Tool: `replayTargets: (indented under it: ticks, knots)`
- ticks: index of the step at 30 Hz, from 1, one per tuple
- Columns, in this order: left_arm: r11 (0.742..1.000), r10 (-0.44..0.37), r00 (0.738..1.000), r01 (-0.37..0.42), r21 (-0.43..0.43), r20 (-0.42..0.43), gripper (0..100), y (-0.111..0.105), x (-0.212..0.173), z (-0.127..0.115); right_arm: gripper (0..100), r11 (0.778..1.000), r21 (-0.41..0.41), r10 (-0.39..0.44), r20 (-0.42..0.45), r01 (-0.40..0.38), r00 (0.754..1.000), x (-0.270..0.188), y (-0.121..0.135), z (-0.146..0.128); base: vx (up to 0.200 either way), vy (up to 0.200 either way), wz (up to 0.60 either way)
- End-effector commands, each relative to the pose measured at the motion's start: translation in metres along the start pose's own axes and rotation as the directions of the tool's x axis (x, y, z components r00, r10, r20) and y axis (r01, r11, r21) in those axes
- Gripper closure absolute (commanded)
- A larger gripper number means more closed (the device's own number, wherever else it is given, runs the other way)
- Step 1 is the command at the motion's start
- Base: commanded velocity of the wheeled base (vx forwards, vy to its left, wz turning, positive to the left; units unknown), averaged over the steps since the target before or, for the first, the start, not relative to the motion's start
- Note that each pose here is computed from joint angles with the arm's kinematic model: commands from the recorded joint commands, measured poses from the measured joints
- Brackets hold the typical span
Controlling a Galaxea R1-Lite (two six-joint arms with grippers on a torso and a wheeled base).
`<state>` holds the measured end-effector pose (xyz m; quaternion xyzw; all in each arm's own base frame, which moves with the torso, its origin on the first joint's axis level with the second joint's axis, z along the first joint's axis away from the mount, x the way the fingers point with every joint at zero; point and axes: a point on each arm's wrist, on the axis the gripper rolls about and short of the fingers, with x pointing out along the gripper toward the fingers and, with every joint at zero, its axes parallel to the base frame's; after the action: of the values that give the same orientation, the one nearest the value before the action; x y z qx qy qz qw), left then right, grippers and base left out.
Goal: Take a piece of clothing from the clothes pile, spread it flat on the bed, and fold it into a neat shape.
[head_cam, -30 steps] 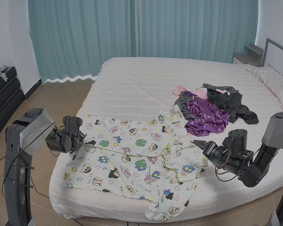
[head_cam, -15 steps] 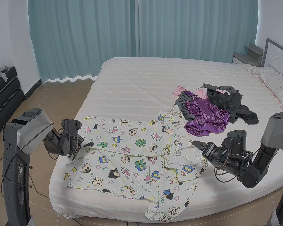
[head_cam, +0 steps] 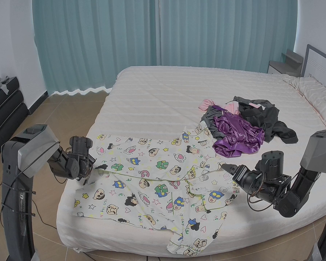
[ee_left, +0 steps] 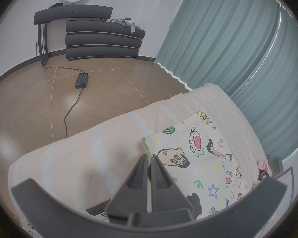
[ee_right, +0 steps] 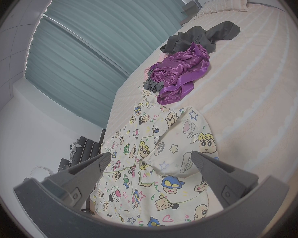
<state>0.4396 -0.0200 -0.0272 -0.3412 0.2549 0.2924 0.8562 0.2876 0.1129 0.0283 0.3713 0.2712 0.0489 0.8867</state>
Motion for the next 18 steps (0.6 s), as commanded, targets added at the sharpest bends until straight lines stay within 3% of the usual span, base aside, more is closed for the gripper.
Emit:
replayTargets:
  ticks: [1, 2, 7, 12, 15, 17, 18]
  knots:
    - [1.0, -0.009, 1.0, 0.009, -0.008, 0.008, 100, -0.002, -0.002, 0.004, 0, 1.0, 0.0, 0.001, 0.001, -0.001, 1.0, 0.0, 0.0, 0.0, 0.0, 0.0, 0.0]
    - [1.0, -0.009, 1.0, 0.009, -0.008, 0.008, 0, -0.002, -0.002, 0.004, 0, 1.0, 0.0, 0.001, 0.001, -0.001, 1.0, 0.0, 0.0, 0.0, 0.0, 0.0, 0.0]
    - [1.0, -0.009, 1.0, 0.009, -0.026, 0.019, 0, -0.001, -0.005, 0.013, 0, 1.0, 0.0, 0.001, 0.001, -0.001, 1.0, 0.0, 0.0, 0.0, 0.0, 0.0, 0.0]
    - [0.991, -0.055, 0.998, 0.056, -0.119, 0.013, 0, 0.002, -0.025, 0.04, 0, 1.0, -0.003, 0.001, -0.006, -0.001, 1.0, -0.002, 0.001, -0.002, 0.0, 0.0, 0.0]
    - [0.99, -0.058, 0.998, 0.058, -0.126, 0.009, 0, 0.003, -0.028, 0.042, 0, 1.0, -0.003, 0.001, -0.006, -0.001, 1.0, -0.002, 0.001, -0.002, 0.0, 0.0, 0.0]
    - [0.979, -0.145, 0.975, 0.116, -0.17, -0.17, 0, 0.024, -0.064, 0.039, 0, 1.0, -0.004, 0.002, -0.008, -0.002, 1.0, -0.002, 0.001, -0.002, 0.0, 0.0, 0.0]
    - [0.978, -0.151, 0.972, 0.12, -0.171, -0.182, 0, 0.026, -0.066, 0.038, 0, 1.0, -0.004, 0.001, -0.006, -0.001, 1.0, -0.002, 0.001, -0.002, 0.0, 0.0, 0.0]
